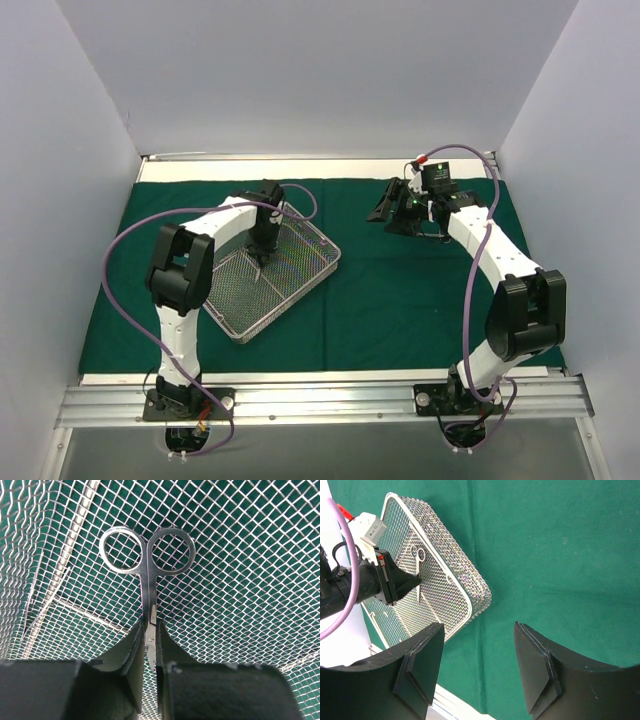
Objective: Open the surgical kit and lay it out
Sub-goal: Pick up the medical item from the container.
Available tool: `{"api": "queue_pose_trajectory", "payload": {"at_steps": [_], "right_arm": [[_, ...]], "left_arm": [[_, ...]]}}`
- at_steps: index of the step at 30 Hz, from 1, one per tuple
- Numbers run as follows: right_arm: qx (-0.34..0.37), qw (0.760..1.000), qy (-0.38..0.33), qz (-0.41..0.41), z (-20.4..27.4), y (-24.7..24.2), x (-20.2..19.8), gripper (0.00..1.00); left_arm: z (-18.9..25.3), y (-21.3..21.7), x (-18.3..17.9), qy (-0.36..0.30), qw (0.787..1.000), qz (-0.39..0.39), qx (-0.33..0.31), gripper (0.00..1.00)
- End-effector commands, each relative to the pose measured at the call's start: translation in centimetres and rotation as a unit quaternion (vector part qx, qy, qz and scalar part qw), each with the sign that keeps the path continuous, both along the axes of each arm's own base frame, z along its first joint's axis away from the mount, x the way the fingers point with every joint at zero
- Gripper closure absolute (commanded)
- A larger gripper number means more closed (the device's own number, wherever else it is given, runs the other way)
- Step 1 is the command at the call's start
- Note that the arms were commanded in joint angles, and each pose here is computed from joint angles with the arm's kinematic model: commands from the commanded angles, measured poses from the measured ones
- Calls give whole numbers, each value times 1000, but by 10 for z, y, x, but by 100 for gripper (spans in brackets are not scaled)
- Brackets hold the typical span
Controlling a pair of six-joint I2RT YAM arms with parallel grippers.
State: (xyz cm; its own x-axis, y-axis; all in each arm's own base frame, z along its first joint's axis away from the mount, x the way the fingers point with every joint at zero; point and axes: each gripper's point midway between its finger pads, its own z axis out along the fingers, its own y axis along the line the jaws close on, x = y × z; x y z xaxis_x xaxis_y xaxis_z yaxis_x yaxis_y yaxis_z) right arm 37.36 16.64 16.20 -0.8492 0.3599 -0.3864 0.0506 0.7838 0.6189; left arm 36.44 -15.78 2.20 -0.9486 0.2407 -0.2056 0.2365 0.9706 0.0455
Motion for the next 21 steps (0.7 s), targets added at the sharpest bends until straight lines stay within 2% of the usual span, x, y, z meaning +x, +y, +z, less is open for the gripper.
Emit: {"api": "queue_pose_trajectory", "payload": {"at_steps": [1,10,18,21], "right_arm": [[1,1000,-26,2,16,0,5,43],[13,999,-31,19,22,16,19,43],[45,998,-25,43,23,41,29,41],[62,996,-21,55,25,55,30,41]], "left_arm": [[-11,-2,-16,23,1000,0,-3,98],[48,-15,-5,-13,999,-18,-44,98],[73,-14,-2,-36,997,-15,-59,98],[87,-21,-2,-47,995,-24,-83,98]]}}
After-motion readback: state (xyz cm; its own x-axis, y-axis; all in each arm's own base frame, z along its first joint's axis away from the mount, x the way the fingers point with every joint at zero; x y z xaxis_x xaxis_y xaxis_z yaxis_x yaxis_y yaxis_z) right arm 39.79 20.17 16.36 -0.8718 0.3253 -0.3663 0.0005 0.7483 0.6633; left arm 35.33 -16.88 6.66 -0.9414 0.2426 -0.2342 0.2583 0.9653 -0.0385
